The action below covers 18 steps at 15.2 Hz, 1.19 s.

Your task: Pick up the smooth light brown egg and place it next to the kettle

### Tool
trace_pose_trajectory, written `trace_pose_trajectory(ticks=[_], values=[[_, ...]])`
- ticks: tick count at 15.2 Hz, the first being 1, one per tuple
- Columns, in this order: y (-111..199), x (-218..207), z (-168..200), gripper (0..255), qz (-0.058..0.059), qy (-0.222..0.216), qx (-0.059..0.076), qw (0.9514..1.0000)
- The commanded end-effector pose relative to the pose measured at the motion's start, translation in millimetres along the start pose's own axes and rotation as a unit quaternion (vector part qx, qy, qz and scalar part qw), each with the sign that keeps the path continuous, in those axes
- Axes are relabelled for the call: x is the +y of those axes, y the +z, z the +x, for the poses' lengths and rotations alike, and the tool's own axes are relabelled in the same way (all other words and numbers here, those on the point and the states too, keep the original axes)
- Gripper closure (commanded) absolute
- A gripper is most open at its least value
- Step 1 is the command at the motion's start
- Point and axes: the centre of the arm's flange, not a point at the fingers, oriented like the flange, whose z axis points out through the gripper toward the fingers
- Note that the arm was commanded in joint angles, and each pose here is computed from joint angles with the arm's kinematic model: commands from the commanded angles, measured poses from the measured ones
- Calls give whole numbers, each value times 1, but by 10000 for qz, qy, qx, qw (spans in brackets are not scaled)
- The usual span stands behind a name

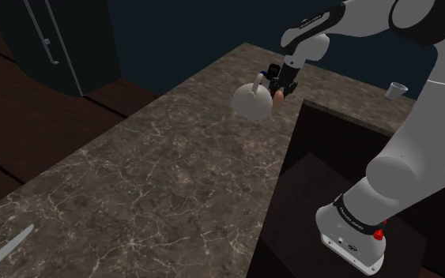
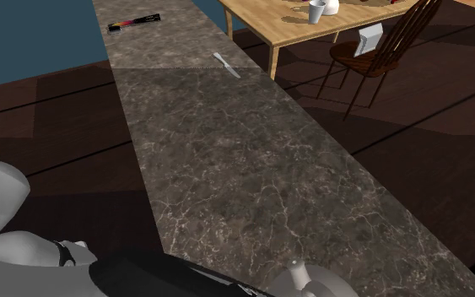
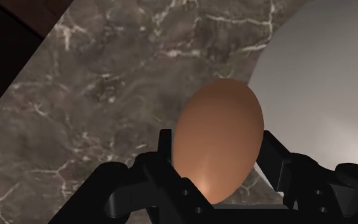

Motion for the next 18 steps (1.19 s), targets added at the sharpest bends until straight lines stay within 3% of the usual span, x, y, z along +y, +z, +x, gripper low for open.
trace_pose_trajectory(ticks=[1,10,11,16,18], values=[[10,1,1,255,0,-1,3,10000],[18,2,2,255,0,-1,3,10000],[18,2,2,0,0,-1,3,10000],[18,2,2,0,0,-1,3,10000],[-9,2,2,0,0,-1,3,10000]])
